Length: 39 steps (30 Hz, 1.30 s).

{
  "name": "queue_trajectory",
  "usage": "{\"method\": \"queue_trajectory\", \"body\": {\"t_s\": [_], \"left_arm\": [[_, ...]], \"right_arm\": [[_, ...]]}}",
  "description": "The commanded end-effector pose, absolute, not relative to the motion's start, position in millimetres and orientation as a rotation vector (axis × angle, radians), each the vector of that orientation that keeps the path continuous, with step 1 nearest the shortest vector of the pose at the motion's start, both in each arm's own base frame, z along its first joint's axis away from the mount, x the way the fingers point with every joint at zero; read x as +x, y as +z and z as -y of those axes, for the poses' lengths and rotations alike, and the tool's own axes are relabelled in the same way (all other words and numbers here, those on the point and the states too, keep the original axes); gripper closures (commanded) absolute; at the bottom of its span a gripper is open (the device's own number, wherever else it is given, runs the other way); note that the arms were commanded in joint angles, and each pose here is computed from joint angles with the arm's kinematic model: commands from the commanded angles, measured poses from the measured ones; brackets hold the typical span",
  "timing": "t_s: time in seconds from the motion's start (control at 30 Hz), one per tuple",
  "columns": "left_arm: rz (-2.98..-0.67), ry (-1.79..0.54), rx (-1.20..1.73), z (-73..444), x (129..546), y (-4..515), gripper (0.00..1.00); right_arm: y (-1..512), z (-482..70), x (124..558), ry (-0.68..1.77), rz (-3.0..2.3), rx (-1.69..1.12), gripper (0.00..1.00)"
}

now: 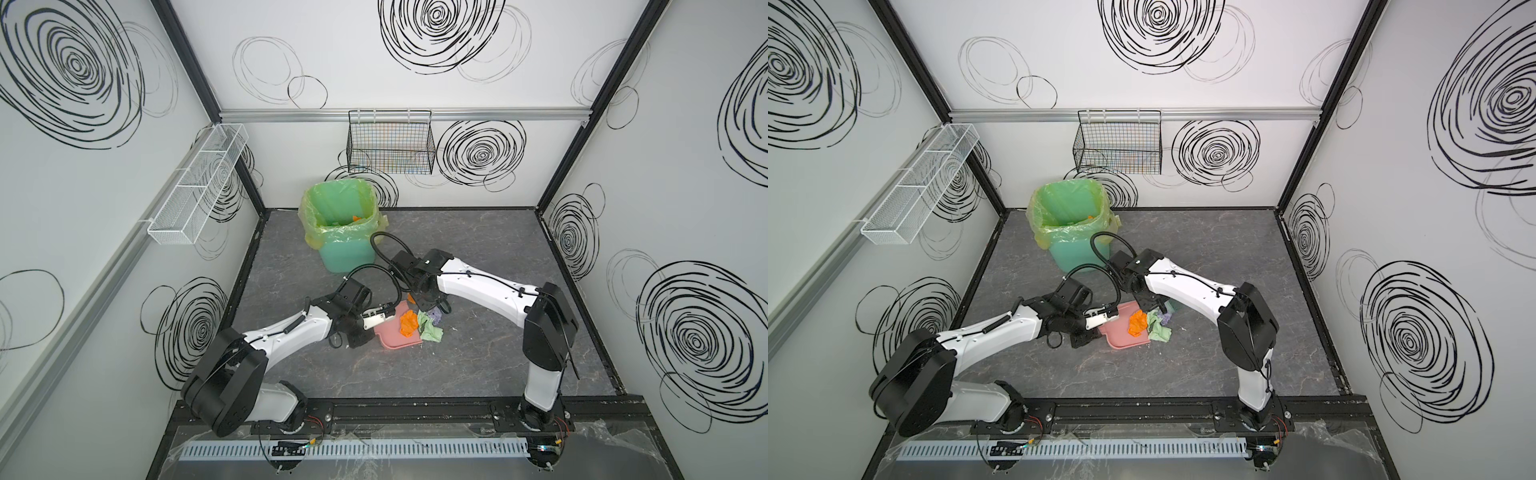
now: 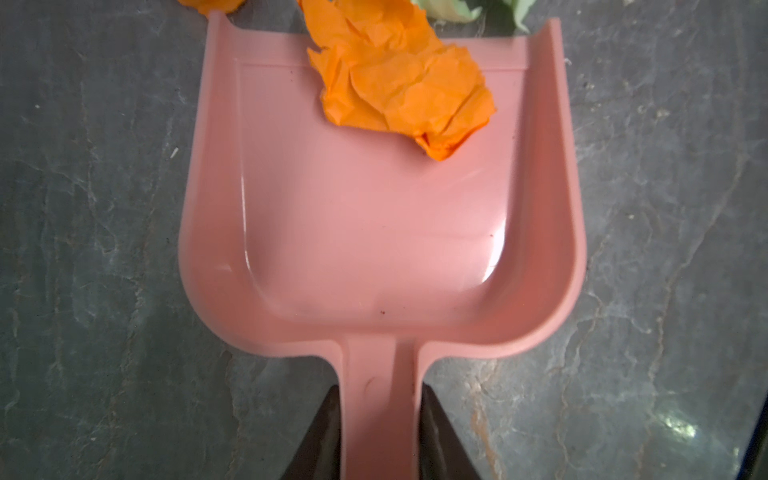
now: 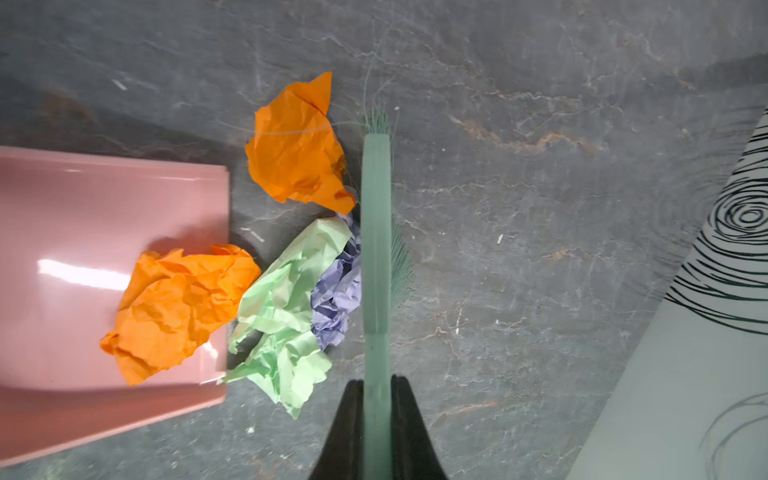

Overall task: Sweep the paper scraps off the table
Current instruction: 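Brush the scrap pile into the dustpan with the right gripper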

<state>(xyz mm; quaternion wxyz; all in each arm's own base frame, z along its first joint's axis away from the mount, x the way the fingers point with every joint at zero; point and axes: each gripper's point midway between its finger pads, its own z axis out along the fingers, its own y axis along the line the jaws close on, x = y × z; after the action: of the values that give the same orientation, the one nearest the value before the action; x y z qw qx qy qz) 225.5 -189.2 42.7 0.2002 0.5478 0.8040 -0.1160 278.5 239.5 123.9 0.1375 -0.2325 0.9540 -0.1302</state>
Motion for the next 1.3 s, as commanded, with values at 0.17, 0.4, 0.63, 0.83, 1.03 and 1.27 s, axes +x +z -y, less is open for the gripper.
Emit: {"method": "queue_trajectory", "body": {"t_s": [0.17,0.4,0.63,0.83,1.03,1.27], "left_arm": [[-2.257,-0.341,1.523,192,225,37,1.0],[-2.251,-0.344,1.522,193,226,38,1.0],[-2.249,-0.354,1.527,194,225,37,1.0],[-2.242,-0.353,1.524,194,225,39,1.0],[-2.24,-0.356,1.52,194,225,39,1.0],[-2.184,-0.44,1.522,202,224,40,1.0]], "right_arm": [[139,-269,239,-0.2,-2.799,-0.706,1.0],[157,-289,228,-0.094,-2.775,-0.717,1.0],[178,-299,229,-0.004,-2.745,-0.683,1.0],[194,-300,228,0.049,-2.723,-0.658,1.0],[222,-293,227,0.093,-2.68,-0.608,1.0],[249,-279,232,0.144,-2.623,-0.516,1.0]]}}
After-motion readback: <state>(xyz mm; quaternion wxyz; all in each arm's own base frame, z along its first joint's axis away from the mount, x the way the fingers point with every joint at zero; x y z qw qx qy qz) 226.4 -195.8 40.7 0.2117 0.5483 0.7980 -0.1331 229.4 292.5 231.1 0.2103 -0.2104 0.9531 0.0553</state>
